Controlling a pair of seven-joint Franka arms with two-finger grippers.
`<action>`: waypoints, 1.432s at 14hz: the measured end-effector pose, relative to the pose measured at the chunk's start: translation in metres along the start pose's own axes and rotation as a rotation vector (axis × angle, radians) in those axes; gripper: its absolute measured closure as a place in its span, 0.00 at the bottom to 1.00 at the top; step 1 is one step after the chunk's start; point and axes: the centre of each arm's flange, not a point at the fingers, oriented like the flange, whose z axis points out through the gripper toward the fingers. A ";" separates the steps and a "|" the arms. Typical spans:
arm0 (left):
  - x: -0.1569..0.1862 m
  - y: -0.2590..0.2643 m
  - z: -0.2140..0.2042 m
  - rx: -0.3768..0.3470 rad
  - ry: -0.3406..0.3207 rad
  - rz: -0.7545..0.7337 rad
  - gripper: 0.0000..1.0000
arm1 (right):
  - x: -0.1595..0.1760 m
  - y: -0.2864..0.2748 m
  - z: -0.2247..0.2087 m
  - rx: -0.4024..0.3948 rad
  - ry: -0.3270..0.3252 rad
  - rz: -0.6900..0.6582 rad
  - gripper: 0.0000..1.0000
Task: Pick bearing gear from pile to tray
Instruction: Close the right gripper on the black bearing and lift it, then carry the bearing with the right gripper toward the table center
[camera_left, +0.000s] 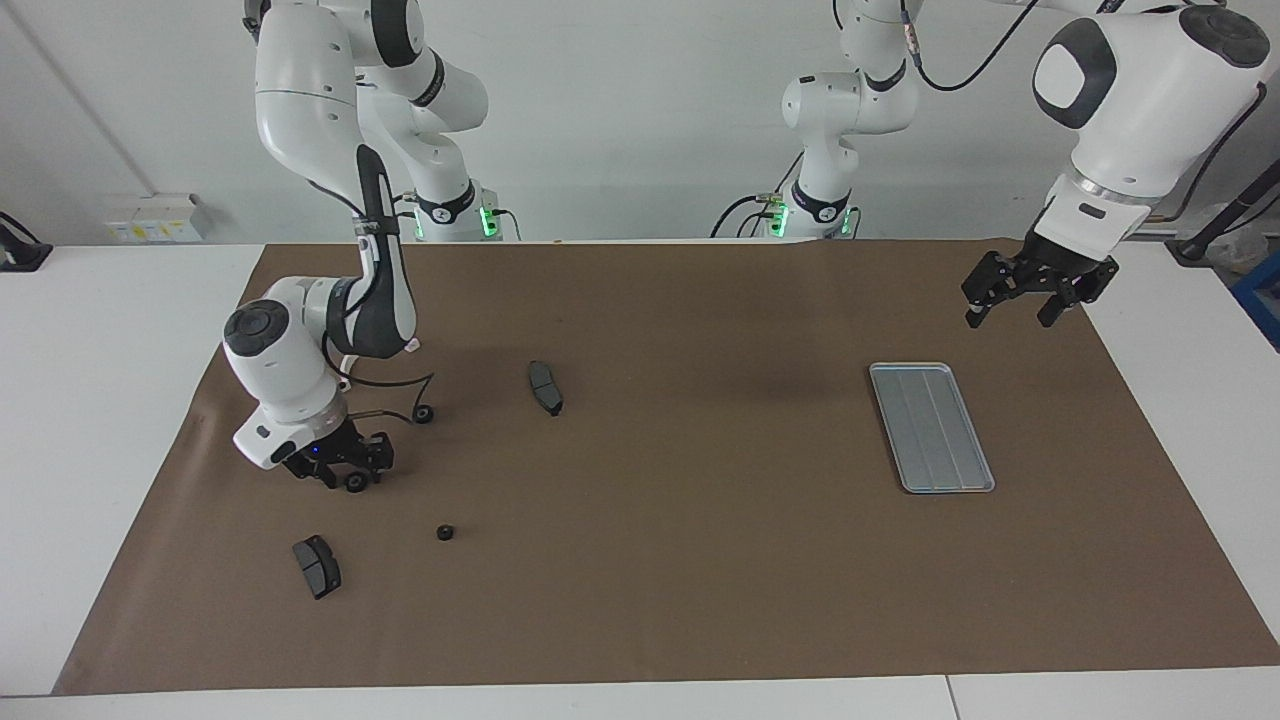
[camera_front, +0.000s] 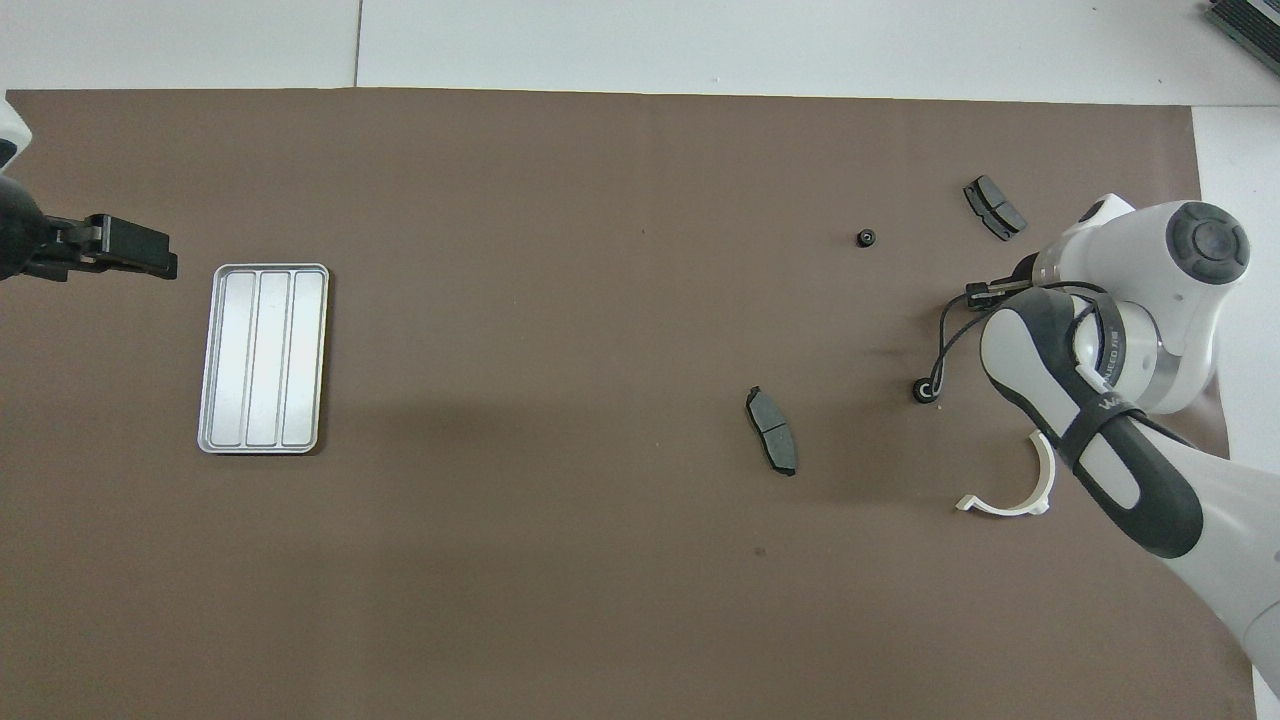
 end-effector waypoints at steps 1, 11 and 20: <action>0.000 0.000 0.000 0.000 0.000 0.000 0.00 | 0.000 0.000 0.000 0.000 0.000 0.000 0.64; 0.000 0.000 0.000 0.000 0.000 0.000 0.00 | 0.012 -0.080 -0.104 0.063 -0.041 0.060 0.64; -0.001 -0.003 0.002 0.000 -0.006 -0.005 0.00 | -0.007 -0.299 -0.145 0.070 -0.023 0.254 0.64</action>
